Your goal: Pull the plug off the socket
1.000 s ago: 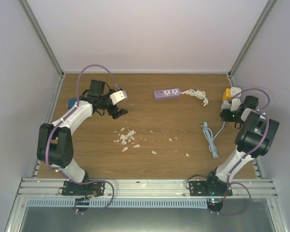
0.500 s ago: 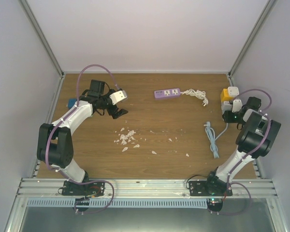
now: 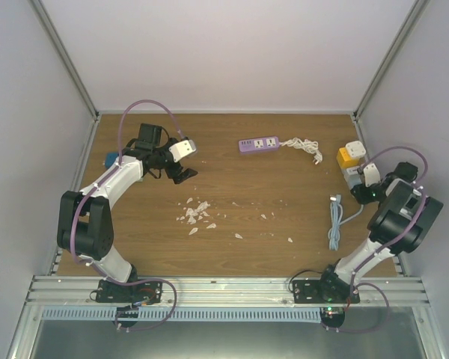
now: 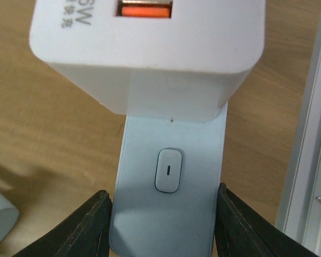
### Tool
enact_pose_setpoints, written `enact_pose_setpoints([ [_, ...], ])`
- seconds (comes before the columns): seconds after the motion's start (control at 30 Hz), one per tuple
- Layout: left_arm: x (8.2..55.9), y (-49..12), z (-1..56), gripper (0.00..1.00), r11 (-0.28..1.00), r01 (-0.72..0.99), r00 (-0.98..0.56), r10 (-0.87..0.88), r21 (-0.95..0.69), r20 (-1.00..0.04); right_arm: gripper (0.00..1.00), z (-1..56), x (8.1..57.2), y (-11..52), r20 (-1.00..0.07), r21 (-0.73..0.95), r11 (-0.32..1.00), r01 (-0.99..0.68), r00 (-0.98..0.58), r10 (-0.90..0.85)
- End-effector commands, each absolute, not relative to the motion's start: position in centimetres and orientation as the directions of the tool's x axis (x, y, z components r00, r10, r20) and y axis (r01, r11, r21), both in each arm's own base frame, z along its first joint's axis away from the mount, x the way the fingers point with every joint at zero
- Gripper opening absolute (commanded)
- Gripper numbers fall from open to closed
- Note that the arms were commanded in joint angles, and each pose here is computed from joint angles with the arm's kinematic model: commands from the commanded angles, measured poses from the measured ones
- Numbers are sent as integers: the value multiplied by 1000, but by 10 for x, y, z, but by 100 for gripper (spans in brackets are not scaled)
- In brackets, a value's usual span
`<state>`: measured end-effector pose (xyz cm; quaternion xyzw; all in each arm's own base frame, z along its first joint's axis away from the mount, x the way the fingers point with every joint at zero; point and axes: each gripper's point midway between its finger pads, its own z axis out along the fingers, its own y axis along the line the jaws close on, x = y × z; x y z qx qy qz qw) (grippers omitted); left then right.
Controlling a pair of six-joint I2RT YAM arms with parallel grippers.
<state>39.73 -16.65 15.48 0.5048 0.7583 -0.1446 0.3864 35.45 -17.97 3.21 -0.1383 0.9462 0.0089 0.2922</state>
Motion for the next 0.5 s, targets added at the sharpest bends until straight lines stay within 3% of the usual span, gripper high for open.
enact_pose_setpoints([
  [0.0, 407, -167, 174, 99, 459, 863, -156, 638, 210, -754, 33, 2, 296, -157, -436, -6, 896, -444, -805, -402],
  [0.47, 405, -168, 178, 99, 458, 867, -162, 628, 193, -761, 33, -12, 236, -109, -420, 71, 630, -773, -596, -685],
])
